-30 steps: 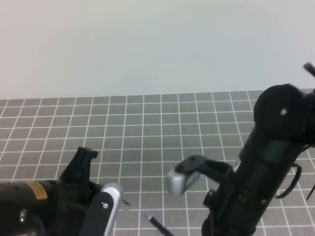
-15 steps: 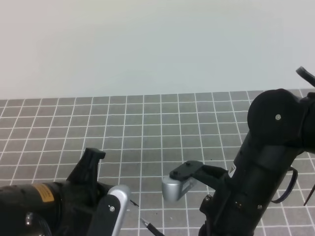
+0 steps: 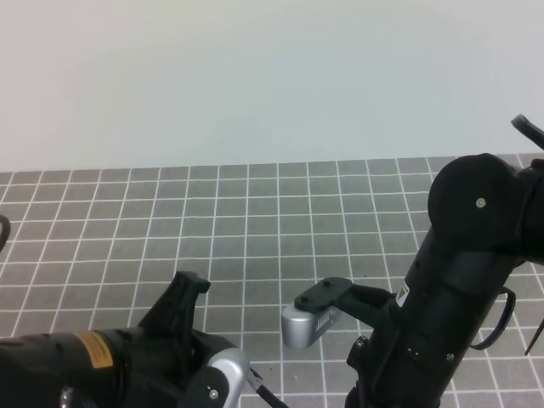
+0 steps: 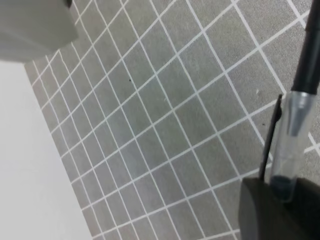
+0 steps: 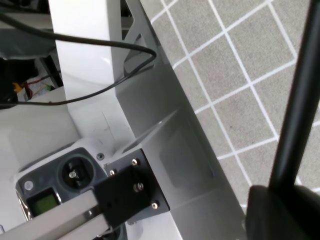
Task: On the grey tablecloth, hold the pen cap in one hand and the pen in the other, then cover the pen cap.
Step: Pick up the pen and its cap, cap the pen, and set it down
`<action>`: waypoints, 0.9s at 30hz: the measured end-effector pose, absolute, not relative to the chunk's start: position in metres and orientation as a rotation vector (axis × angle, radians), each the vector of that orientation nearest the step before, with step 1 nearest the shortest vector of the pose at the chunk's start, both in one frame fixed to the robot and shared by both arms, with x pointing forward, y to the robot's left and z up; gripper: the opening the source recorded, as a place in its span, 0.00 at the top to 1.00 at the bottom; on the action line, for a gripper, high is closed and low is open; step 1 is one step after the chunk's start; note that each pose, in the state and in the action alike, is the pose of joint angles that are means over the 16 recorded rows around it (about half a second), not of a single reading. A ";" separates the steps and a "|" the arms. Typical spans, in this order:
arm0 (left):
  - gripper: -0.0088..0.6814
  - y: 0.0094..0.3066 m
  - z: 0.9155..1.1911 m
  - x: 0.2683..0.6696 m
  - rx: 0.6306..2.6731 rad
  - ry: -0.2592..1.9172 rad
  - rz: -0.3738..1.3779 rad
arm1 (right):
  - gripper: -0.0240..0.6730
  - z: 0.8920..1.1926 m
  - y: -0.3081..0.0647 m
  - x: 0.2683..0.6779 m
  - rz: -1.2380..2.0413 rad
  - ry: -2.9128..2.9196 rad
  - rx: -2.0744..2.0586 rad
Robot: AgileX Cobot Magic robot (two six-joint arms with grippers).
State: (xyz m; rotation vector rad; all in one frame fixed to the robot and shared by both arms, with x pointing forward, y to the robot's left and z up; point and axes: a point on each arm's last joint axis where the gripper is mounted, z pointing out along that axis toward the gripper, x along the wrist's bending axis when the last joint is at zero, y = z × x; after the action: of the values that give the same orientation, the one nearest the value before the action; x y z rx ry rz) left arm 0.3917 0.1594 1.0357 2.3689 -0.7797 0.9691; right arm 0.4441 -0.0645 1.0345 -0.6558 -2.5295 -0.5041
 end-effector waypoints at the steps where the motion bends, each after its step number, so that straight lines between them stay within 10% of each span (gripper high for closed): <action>1: 0.92 0.159 1.036 0.391 2.365 -0.790 0.969 | 0.97 1.034 -0.064 0.444 -0.507 -2.531 -0.655; 27: 0.90 0.138 1.037 0.370 2.250 -1.019 0.961 | 0.97 1.038 -0.061 0.447 -0.584 -2.561 -0.605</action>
State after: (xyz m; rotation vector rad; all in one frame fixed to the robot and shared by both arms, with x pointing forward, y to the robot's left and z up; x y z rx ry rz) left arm 0.3703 0.1377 1.0366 2.2498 -1.0186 0.9608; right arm 0.4474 -0.0611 1.0382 -0.6046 -2.5608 -0.5838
